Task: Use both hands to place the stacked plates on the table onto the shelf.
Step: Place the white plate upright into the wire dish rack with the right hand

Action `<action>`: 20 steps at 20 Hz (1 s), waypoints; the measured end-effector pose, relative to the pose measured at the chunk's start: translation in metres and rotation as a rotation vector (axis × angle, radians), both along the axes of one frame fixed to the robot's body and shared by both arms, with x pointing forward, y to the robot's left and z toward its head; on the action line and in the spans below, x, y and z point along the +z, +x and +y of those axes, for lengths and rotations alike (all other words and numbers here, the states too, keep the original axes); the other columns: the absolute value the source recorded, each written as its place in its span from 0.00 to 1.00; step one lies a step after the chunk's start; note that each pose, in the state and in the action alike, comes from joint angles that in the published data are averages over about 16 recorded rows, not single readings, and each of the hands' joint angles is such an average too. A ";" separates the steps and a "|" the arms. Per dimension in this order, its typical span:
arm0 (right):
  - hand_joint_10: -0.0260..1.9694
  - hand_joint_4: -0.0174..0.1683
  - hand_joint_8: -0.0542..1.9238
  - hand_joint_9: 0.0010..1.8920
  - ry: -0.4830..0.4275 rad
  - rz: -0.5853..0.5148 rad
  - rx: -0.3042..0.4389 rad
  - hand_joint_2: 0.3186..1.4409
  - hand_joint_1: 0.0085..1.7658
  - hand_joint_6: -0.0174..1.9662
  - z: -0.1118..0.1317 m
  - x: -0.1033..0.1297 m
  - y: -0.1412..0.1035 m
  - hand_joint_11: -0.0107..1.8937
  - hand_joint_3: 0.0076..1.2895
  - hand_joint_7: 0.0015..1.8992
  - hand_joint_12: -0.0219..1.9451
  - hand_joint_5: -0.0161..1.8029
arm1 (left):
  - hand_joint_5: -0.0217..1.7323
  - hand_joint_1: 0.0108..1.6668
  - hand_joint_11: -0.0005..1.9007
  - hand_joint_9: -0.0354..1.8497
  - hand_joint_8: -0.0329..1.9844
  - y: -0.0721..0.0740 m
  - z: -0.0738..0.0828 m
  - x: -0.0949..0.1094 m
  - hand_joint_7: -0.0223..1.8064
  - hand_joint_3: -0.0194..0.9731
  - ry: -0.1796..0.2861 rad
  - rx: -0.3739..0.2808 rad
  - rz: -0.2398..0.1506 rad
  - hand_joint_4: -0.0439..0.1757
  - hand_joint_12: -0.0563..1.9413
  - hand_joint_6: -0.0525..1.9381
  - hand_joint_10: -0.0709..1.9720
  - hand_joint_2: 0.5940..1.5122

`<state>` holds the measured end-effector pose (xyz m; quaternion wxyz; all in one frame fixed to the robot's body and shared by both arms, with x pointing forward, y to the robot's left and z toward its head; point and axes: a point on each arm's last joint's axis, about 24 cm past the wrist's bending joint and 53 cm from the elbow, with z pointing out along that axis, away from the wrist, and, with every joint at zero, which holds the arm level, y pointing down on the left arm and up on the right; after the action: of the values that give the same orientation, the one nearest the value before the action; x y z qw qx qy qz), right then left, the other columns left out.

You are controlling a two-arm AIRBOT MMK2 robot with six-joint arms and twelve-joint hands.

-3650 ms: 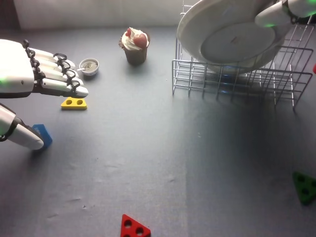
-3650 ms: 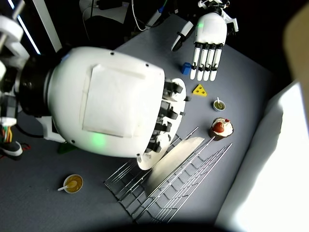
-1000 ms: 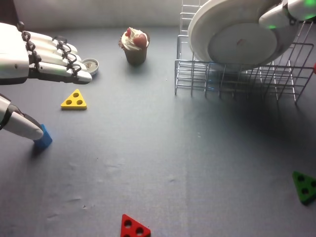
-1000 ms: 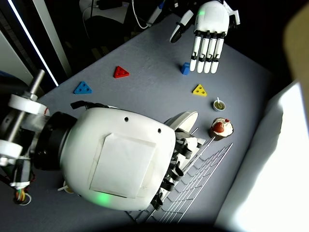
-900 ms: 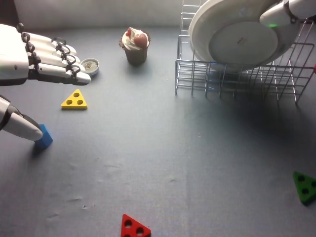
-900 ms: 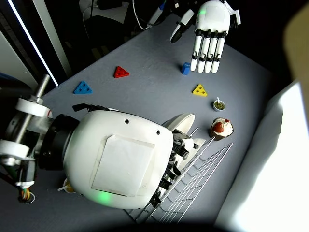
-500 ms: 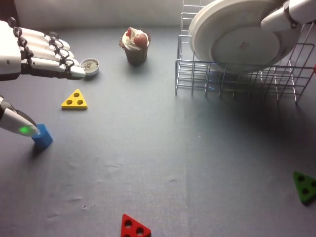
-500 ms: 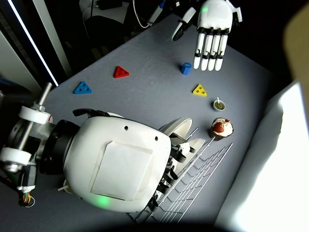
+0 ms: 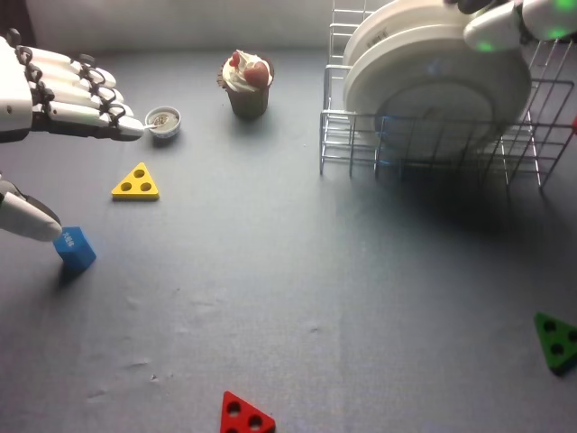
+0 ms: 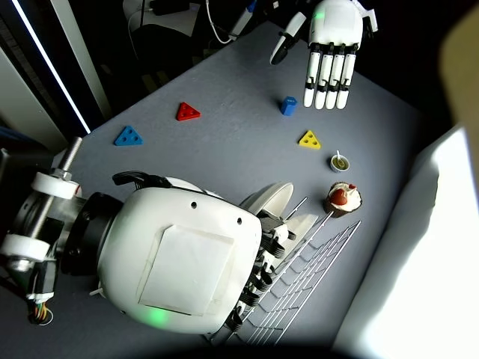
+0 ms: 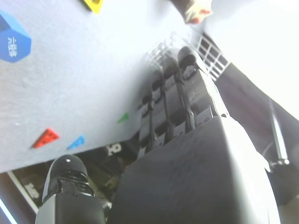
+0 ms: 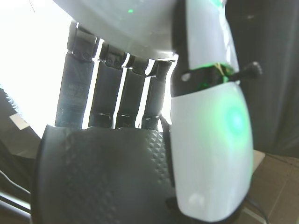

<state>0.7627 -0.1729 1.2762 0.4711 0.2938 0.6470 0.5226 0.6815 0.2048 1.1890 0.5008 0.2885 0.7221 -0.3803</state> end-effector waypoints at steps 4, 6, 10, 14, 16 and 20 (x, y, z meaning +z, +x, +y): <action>0.04 0.08 0.08 0.56 0.002 -0.004 -0.007 0.55 0.65 0.12 -0.001 0.000 0.001 0.55 0.00 0.51 0.13 0.48 | 0.12 0.06 0.12 0.15 0.02 0.000 -0.002 0.002 0.15 0.02 -0.009 -0.002 0.001 0.21 0.03 0.03 0.04 0.48; 0.02 0.08 0.05 0.54 0.005 -0.009 -0.008 0.55 0.62 0.07 -0.001 0.002 0.002 0.54 0.00 0.49 0.11 0.47 | 0.12 0.06 0.12 0.15 0.02 -0.002 -0.006 0.003 0.15 0.02 -0.022 -0.014 0.008 0.21 0.03 0.03 0.04 0.48; 0.02 0.08 0.04 0.51 0.014 -0.019 -0.003 0.54 0.57 0.02 0.002 0.008 0.001 0.51 0.00 0.47 0.10 0.44 | 0.12 0.06 0.13 0.15 0.02 -0.012 -0.020 0.007 0.15 0.02 -0.059 -0.054 0.033 0.21 0.03 0.03 0.04 0.48; 0.02 0.08 0.04 0.46 0.001 -0.046 0.014 0.54 0.55 0.02 0.008 0.017 -0.003 0.47 0.00 0.42 0.09 0.40 | 0.12 0.06 0.13 0.15 0.02 -0.025 -0.040 0.011 0.15 0.02 -0.096 -0.110 0.057 0.21 0.03 0.03 0.04 0.48; 0.02 0.08 0.04 0.42 -0.035 -0.086 0.022 0.53 0.53 0.02 0.010 0.025 -0.006 0.44 0.00 0.40 0.08 0.38 | 0.12 0.06 0.13 0.15 0.02 -0.031 -0.050 0.012 0.15 0.02 -0.109 -0.135 0.065 0.21 0.03 0.03 0.04 0.48; 0.02 0.08 0.04 0.34 -0.152 -0.218 0.026 0.52 0.51 0.02 0.012 0.043 -0.017 0.36 0.00 0.33 0.06 0.32 | 0.12 0.06 0.13 0.16 0.02 -0.045 -0.070 0.013 0.15 0.02 -0.128 -0.180 0.080 0.21 0.03 0.03 0.04 0.48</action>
<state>0.7456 -0.1606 1.3192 0.5526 0.1903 0.6335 0.5071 0.6369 0.1352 1.2019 0.4528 0.3045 0.6868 -0.4801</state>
